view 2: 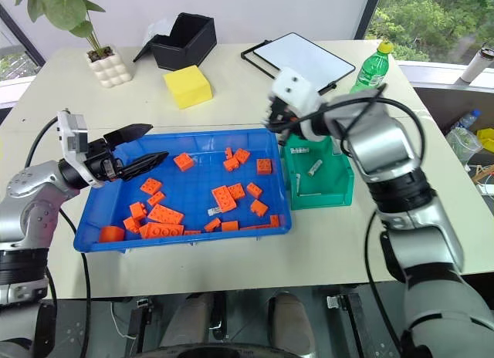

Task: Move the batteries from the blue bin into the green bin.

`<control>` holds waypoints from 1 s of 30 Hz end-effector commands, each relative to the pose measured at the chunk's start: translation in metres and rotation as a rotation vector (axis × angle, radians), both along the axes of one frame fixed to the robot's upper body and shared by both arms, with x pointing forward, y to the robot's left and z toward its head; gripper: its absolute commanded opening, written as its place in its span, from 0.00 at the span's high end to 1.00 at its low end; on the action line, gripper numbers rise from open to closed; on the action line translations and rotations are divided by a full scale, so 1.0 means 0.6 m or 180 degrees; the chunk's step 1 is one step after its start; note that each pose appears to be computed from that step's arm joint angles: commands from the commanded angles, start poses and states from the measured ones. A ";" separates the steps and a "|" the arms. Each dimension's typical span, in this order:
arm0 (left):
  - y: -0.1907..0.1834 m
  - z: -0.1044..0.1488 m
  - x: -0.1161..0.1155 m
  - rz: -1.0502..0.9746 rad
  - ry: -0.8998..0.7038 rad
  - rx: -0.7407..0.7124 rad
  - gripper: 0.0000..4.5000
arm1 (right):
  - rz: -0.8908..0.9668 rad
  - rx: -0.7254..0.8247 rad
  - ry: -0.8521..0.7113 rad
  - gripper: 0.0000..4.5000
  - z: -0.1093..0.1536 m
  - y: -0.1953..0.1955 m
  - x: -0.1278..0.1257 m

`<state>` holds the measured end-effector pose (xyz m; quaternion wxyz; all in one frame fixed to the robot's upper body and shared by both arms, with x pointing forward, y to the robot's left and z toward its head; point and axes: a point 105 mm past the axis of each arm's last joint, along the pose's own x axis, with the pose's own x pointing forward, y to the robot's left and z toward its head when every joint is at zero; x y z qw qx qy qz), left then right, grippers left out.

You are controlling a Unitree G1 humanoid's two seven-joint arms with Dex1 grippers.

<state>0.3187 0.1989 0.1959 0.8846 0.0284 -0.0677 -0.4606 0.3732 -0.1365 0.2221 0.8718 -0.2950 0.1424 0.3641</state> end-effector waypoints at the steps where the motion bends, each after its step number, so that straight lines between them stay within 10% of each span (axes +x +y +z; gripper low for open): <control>1: -0.001 0.017 0.005 -0.0028 -0.0147 0.0035 0.00 | -0.0139 0.0039 -0.0223 0.99 0.030 -0.025 -0.015; 13: 0.008 0.025 0.018 0.0000 -0.0119 -0.0141 0.00 | -0.0475 0.0175 0.0029 0.99 -0.025 -0.049 -0.053; 22: 0.011 0.027 0.017 0.0002 -0.0127 -0.0096 0.00 | -0.1051 0.0541 -0.0088 0.02 -0.049 -0.073 -0.042; 30: 0.015 0.025 0.022 0.0026 -0.0105 -0.0078 0.00 | -0.0917 0.1353 -0.0451 0.01 -0.026 -0.057 -0.030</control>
